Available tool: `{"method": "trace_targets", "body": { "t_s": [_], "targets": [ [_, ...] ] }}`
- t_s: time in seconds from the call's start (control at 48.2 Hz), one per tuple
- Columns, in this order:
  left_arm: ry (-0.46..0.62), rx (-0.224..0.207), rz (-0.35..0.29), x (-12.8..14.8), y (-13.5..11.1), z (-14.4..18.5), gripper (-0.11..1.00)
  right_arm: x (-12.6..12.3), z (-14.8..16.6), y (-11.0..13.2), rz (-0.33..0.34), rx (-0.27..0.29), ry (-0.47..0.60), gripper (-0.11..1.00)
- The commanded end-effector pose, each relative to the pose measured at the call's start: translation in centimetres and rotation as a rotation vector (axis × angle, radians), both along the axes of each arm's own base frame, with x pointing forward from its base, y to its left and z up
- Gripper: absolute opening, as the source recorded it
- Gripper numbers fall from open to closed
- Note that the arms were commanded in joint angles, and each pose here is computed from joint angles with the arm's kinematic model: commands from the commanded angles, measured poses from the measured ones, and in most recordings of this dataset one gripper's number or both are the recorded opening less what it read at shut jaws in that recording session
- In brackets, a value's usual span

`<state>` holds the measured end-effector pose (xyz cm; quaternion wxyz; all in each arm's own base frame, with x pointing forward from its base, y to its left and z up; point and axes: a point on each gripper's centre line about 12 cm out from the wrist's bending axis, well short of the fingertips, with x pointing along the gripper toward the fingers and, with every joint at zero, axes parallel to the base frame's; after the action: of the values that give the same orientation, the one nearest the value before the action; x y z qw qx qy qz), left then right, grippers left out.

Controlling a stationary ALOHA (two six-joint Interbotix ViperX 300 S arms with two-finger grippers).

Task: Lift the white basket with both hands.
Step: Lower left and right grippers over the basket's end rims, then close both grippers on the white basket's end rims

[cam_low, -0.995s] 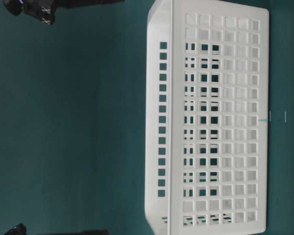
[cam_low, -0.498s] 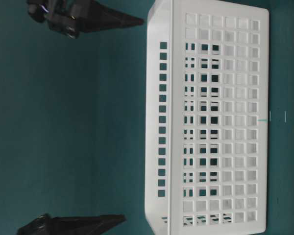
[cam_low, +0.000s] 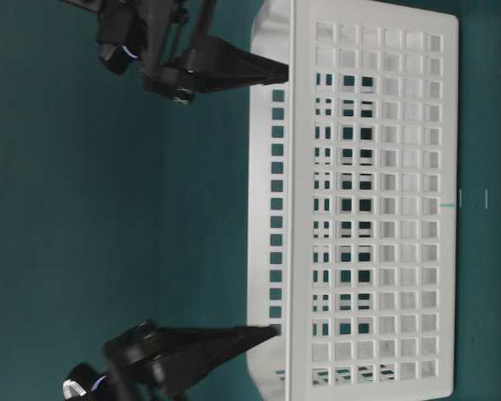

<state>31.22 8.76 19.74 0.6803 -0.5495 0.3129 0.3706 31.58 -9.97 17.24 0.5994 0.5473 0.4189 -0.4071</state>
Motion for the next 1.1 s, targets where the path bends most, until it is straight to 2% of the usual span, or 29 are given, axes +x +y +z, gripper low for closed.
{"method": "trace_targets", "body": {
  "t_s": [0.0, 0.228, 0.85, 0.995, 1.078],
  "targets": [
    [-0.008, 0.005, 0.001, 0.4, 0.2, -0.5, 0.94, 0.3, -0.6, 0.1, 0.002, 0.004, 0.014, 0.98],
    [0.036, -0.008, 0.0, -0.1, 0.1, -2.2, 0.94, 0.0, -1.3, 0.1, -0.003, 0.011, 0.032, 0.98],
    [0.03, -0.006, 0.0, -0.1, 0.1, -2.4, 0.94, -0.3, -2.1, 0.2, -0.05, 0.025, 0.03, 0.98],
    [0.028, -0.004, -0.003, -0.1, 0.1, -2.4, 0.92, -0.3, -2.3, 0.3, -0.053, 0.029, 0.035, 0.98],
    [0.026, -0.004, -0.003, -0.1, 0.1, -2.4, 0.87, -0.2, -2.3, 0.3, -0.054, 0.028, 0.029, 0.94]
  ]
}}
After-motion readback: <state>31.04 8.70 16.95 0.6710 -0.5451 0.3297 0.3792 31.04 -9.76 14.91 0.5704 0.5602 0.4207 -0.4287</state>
